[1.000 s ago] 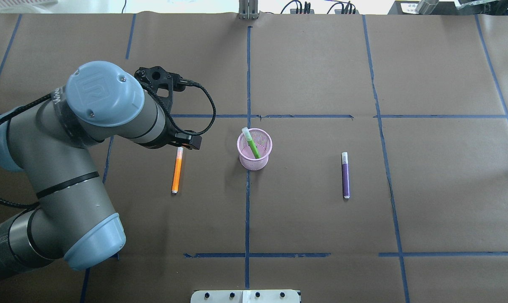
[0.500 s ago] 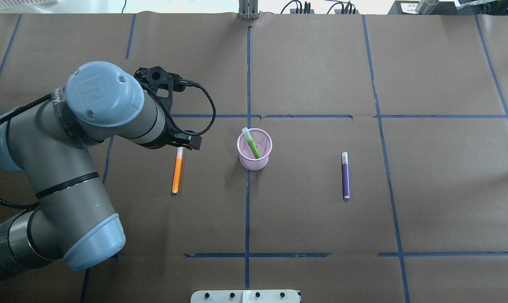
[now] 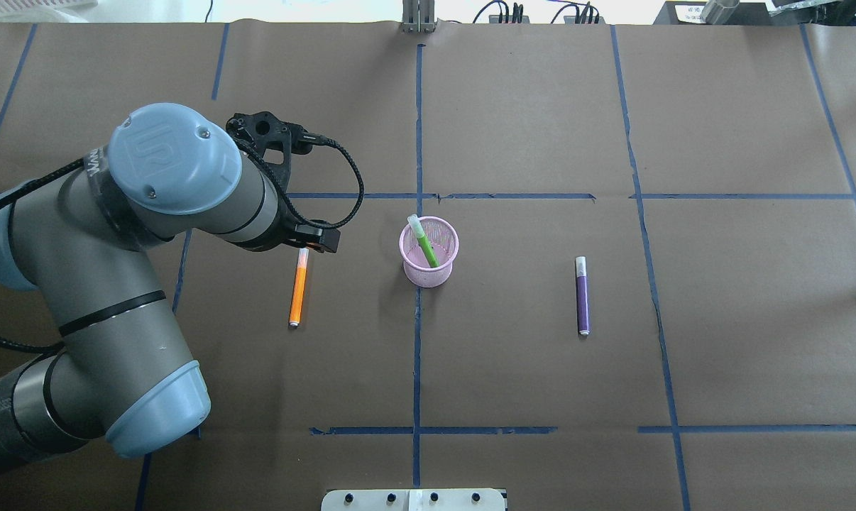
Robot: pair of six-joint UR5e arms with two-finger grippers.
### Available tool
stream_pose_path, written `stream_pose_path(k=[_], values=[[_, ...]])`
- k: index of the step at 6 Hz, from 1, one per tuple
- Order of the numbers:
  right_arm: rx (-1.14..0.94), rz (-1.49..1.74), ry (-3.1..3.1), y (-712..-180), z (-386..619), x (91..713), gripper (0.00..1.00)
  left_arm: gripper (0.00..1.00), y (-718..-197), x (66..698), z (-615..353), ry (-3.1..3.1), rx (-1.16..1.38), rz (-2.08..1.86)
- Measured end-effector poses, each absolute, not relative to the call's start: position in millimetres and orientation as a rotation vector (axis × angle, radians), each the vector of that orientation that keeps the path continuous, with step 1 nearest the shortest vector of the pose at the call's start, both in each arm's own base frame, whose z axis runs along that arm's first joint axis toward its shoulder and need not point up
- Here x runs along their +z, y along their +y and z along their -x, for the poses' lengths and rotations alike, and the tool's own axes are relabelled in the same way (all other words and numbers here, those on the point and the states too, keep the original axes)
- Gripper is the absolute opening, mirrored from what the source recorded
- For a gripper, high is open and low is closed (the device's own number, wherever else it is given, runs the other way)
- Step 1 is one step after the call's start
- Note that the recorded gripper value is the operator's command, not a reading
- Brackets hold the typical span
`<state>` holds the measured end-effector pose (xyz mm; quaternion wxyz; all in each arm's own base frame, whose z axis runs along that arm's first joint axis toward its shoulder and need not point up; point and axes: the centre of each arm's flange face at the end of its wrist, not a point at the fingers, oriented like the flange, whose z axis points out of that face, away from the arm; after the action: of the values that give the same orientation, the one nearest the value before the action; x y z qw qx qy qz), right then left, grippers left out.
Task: Collect pens into pen holder
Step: 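Lower the left gripper onto the orange marker while the right gripper grasps the yellow marker, then lift the yellow marker with the right gripper and carry it over the cup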
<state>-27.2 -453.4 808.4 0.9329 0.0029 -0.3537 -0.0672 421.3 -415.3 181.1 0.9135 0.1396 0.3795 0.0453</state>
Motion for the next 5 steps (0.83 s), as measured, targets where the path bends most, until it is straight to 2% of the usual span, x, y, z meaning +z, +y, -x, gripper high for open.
stream_pose_path(k=[2, 5], values=[[-0.168, -0.092, -0.74, -468.6, 29.5, 765.3, 0.0, 1.0, -414.9, 180.6, -420.9, 0.784, 0.095, -0.286], [-0.271, -0.375, -0.784, -502.6, 37.0, 611.8, 0.01, 1.0, -433.7, 197.6, -396.4, 0.762, 0.222, -0.284]])
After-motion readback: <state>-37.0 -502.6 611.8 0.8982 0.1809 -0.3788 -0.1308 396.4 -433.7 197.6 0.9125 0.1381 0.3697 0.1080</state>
